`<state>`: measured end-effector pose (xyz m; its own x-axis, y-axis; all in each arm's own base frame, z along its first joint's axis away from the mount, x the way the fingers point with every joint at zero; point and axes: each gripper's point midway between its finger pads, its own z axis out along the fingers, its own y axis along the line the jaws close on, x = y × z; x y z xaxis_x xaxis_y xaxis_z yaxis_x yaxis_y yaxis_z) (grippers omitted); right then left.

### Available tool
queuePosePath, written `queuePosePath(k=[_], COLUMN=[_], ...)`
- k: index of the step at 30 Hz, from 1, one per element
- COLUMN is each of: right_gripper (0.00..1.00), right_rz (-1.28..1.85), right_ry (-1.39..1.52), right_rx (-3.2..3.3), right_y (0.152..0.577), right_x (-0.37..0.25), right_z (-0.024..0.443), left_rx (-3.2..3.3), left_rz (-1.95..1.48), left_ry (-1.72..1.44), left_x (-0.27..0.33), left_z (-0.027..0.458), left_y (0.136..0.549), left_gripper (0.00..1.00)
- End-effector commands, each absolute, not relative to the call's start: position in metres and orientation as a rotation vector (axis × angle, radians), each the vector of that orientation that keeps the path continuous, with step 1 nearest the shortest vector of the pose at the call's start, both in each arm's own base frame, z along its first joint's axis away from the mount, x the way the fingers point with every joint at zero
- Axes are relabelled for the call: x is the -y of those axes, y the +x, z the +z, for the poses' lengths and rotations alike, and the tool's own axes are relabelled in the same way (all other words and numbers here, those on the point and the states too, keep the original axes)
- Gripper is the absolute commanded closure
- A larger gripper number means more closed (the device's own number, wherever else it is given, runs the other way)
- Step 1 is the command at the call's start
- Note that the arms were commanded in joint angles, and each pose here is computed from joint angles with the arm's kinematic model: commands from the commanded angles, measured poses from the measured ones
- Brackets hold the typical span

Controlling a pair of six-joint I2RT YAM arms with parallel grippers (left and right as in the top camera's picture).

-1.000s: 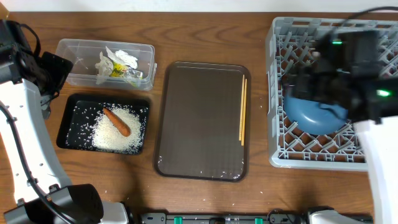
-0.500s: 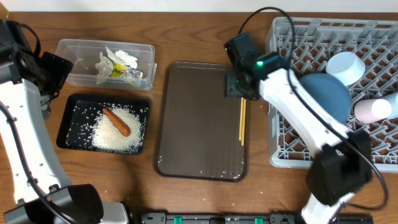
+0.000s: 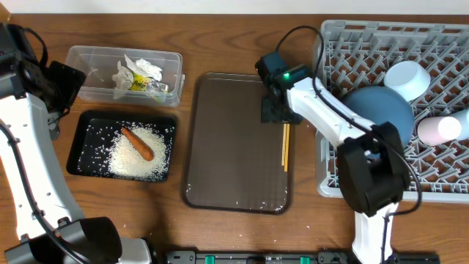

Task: Sort waste into correct bins and load items into the dishwasher rack
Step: 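Move the right gripper to the chopsticks on the brown tray and grasp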

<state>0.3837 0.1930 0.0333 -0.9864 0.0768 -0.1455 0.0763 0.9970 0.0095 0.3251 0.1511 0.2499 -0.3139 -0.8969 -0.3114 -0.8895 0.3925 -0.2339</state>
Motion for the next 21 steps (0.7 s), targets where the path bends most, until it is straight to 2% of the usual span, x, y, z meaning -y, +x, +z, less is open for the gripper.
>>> queuePosePath(k=[1,21], right_gripper=[0.45,0.45], right_rz=[0.013,-0.005], right_ry=[0.167,0.158], right_rx=[-3.015,-3.037], right_y=[0.384,0.378], right_x=[-0.198,-0.197], right_z=[0.019,0.007], left_rx=[-2.259,-2.259], left_rz=[-0.015,-0.015], left_ry=[-1.559,-1.559], left_x=[-0.154,-0.154], left_z=[0.249,0.249], left_y=[0.324,0.324], left_gripper=[0.01,0.01])
